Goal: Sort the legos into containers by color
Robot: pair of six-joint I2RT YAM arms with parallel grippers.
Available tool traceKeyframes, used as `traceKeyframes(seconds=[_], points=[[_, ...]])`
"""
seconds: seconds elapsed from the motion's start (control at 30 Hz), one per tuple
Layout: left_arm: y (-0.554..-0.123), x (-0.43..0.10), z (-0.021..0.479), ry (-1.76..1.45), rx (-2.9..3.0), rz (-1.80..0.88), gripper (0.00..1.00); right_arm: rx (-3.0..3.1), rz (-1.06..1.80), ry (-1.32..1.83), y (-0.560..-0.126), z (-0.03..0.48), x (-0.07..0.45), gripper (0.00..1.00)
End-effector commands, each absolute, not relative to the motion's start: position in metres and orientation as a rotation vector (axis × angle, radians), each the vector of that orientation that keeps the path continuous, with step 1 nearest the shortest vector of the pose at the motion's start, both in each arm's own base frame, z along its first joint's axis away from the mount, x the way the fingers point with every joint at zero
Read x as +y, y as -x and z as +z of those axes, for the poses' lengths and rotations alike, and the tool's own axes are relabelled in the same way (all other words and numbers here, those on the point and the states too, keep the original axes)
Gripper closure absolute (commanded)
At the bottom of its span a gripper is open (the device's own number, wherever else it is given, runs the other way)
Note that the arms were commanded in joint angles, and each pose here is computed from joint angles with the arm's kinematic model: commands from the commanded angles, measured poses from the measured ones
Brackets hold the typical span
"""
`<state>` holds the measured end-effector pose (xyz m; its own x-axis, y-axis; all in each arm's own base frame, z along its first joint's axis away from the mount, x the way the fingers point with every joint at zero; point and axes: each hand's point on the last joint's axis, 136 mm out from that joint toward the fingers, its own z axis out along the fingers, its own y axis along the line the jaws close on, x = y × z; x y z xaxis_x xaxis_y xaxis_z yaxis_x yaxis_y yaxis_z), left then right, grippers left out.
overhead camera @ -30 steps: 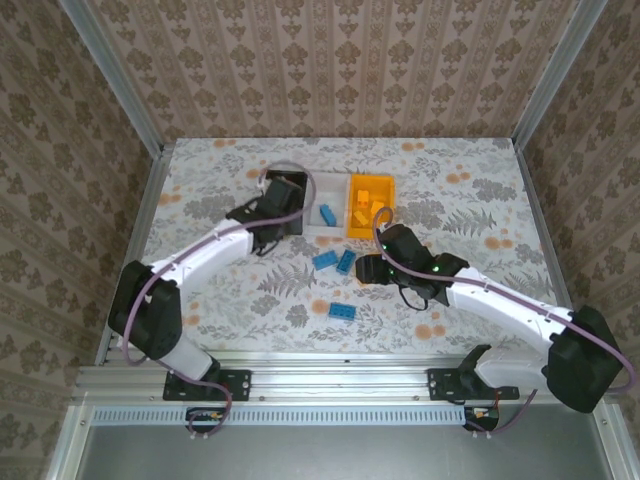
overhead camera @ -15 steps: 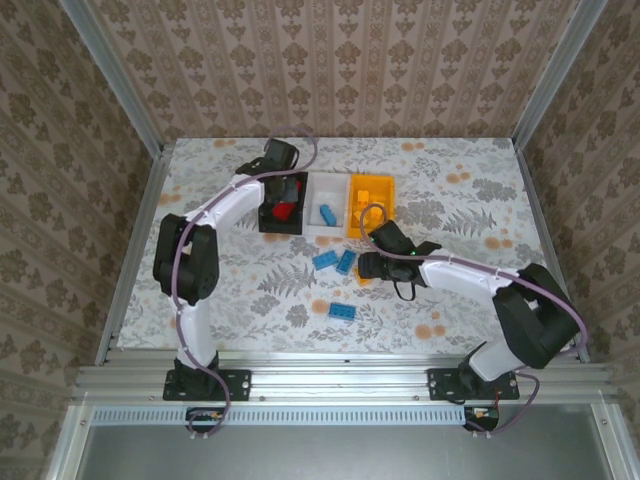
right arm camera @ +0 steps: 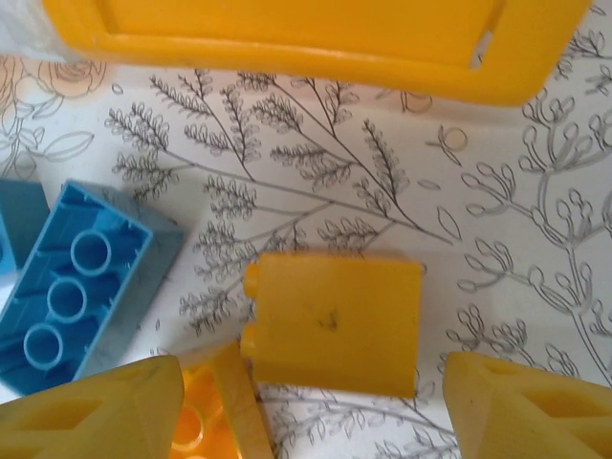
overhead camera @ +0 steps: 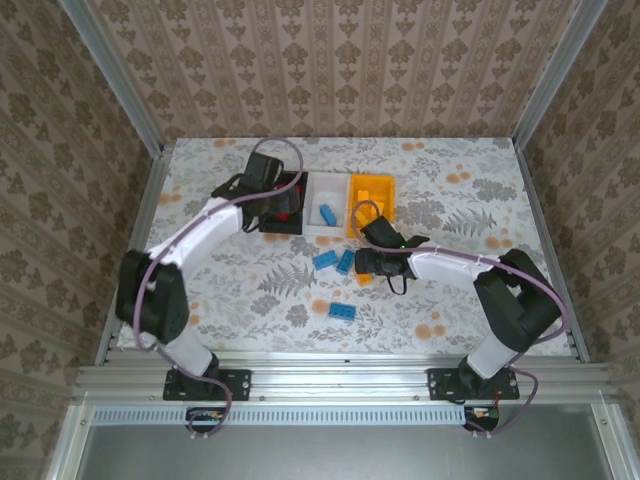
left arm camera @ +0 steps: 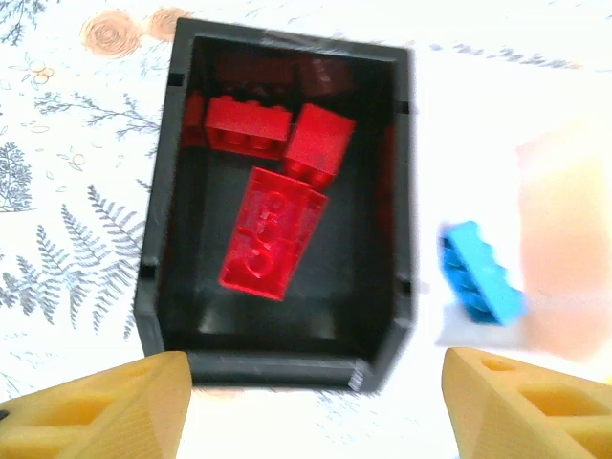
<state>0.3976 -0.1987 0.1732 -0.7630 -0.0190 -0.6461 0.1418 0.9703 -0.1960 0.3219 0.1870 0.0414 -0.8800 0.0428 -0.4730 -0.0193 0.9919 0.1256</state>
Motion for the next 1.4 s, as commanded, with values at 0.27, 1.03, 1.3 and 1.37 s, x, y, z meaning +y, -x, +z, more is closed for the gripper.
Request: traceKeyframes(seconds=[0.27,1.03,1.3,1.37], points=[[-0.3,-0.24,0.152,-0.208,2.379,-0.512,0.23,2.617,0.044,0.011,-0.342,0.034,0.181,0.55],[-0.267,-0.243,0.124,-0.214,2.429,-0.532,0.15,2.473,-0.018,0.112,-0.452,0.118,0.189,0.6],[-0.255,-0.234,0.13,-0.211,2.408,-0.557,0.0,2.508,0.013,0.07,-0.466,0.106,0.187,0.44],[-0.251,-0.238,0.129,-0.239,2.41,-0.572,0.0,2.498,0.015,0.075,-0.465,0.112,0.186,0.4]])
